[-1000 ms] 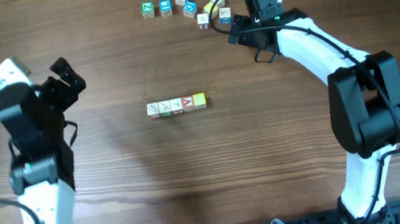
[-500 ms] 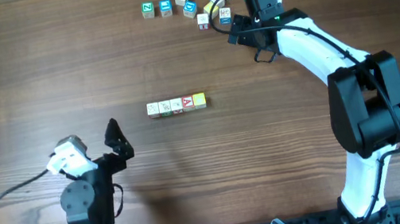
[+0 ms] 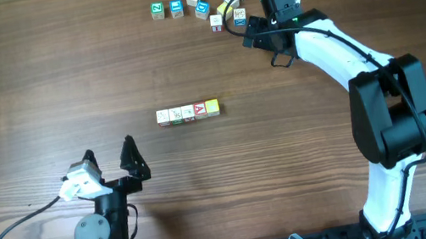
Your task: Form a horizontal line
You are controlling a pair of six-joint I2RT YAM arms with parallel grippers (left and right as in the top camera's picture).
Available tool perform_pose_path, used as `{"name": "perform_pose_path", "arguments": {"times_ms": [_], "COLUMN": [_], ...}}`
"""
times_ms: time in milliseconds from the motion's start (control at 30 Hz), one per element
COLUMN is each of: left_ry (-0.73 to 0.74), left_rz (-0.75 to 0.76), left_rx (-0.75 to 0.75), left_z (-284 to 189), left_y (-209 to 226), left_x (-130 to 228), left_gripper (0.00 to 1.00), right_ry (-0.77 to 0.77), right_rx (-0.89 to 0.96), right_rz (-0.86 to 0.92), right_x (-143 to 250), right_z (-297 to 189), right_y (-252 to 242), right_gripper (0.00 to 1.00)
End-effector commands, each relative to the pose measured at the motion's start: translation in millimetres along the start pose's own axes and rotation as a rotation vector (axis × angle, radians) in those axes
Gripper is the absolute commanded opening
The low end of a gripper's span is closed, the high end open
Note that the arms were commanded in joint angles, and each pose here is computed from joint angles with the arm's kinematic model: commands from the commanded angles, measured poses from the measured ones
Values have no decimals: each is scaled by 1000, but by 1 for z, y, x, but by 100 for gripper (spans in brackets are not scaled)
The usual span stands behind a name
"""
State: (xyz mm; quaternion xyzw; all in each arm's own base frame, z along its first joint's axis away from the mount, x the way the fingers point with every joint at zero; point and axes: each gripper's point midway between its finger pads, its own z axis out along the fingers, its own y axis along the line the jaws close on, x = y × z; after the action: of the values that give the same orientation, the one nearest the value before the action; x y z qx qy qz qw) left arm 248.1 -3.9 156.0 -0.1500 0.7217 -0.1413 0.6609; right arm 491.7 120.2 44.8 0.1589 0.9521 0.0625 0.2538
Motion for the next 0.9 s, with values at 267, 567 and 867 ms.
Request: {"name": "perform_pose_path", "arguments": {"times_ms": [267, 567, 867], "left_ry": [-62, -64, -64], "left_rz": [-11, -11, -11], "left_rx": [-100, -99, -99], "left_z": [-3, -3, -3], "left_y": [26, 25, 25], "left_x": [-13, -13, -13], "left_gripper": [100, 100, 100], "right_ry": [5, 5, 5], "right_rx": [27, 27, 27], "right_rz": [-5, -5, -5], "right_x": [4, 4, 4], "right_z": [7, 7, 7], "right_y": [-5, -5, -5], "right_gripper": [100, 100, 100]}}
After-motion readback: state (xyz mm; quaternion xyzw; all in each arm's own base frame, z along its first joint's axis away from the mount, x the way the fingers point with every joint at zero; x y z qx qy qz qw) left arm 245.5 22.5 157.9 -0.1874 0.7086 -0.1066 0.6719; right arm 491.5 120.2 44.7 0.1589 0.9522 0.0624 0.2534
